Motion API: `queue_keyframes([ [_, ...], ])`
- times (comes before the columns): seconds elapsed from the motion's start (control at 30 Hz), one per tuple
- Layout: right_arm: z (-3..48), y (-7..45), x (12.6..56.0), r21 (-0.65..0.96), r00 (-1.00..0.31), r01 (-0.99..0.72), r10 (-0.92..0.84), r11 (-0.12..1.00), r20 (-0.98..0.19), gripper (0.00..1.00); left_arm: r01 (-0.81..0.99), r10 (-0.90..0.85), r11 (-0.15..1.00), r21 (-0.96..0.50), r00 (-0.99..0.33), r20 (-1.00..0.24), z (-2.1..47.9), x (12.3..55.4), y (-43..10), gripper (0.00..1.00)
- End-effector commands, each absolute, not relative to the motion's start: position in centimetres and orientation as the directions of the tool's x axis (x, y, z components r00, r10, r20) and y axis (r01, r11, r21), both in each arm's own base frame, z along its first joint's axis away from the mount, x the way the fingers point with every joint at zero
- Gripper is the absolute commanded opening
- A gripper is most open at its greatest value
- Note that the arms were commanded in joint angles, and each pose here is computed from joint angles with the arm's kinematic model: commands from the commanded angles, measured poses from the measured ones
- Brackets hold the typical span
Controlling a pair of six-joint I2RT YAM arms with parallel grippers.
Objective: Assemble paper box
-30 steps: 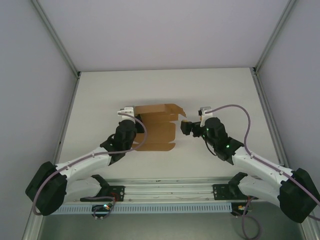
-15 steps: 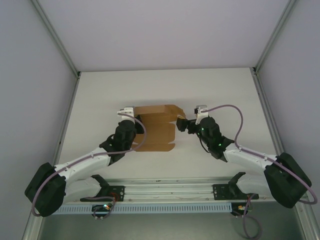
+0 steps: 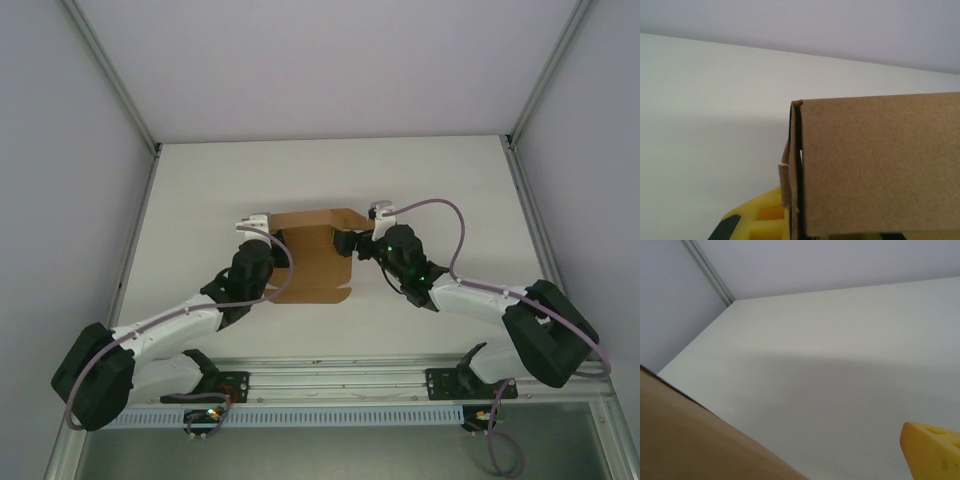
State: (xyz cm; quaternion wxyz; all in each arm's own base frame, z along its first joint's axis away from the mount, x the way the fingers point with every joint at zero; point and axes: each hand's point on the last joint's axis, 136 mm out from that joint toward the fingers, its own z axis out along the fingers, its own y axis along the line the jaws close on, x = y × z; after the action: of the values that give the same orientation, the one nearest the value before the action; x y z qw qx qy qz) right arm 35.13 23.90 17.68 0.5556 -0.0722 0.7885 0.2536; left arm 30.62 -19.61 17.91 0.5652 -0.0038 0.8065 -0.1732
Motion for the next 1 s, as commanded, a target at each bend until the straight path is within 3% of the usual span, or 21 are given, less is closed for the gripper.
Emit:
queue_keyframes([
  [0.0, 18.4, 25.7, 35.7, 0.281, -0.341, -0.432, 0.134, 0.857, -0.931, 1.0, 0.199, -0.25, 0.92, -0.337, -0.362, -0.898, 18.4, 30.7, -20.1, 0.0],
  [0.33, 16.4, 25.6, 36.3, 0.073, -0.336, -0.305, -0.036, 0.949, -0.941, 1.0, 0.182, -0.27, 0.921, -0.346, -0.344, -0.899, 18.9, 30.5, -19.4, 0.0],
  [0.53, 18.2, 24.3, 34.1, 0.094, -0.325, -0.334, -0.021, 0.938, -0.946, 0.99, 0.114, -0.251, 0.944, -0.309, -0.361, -0.898, 18.0, 30.7, -18.0, 0.0],
  [0.77, 20.8, 22.1, 28.7, 0.13, -0.36, -0.446, -0.044, 0.886, -0.932, 1.0, 0.089, -0.261, 0.945, -0.315, -0.379, -0.888, 17.6, 30.9, -16.9, 0.0],
  [0.87, 23.4, 21.0, 26.8, 0.141, -0.297, -0.489, -0.012, 0.861, -0.955, 1.0, 0.093, -0.262, 0.943, -0.319, -0.382, -0.886, 17.5, 30.9, -16.7, 0.0],
  [0.97, 25.5, 17.6, 27.1, 0.149, -0.254, -0.402, 0.047, 0.904, -0.966, 1.0, 0.119, -0.25, 0.941, -0.317, -0.385, -0.888, 17.7, 30.7, -16.8, 0.0],
])
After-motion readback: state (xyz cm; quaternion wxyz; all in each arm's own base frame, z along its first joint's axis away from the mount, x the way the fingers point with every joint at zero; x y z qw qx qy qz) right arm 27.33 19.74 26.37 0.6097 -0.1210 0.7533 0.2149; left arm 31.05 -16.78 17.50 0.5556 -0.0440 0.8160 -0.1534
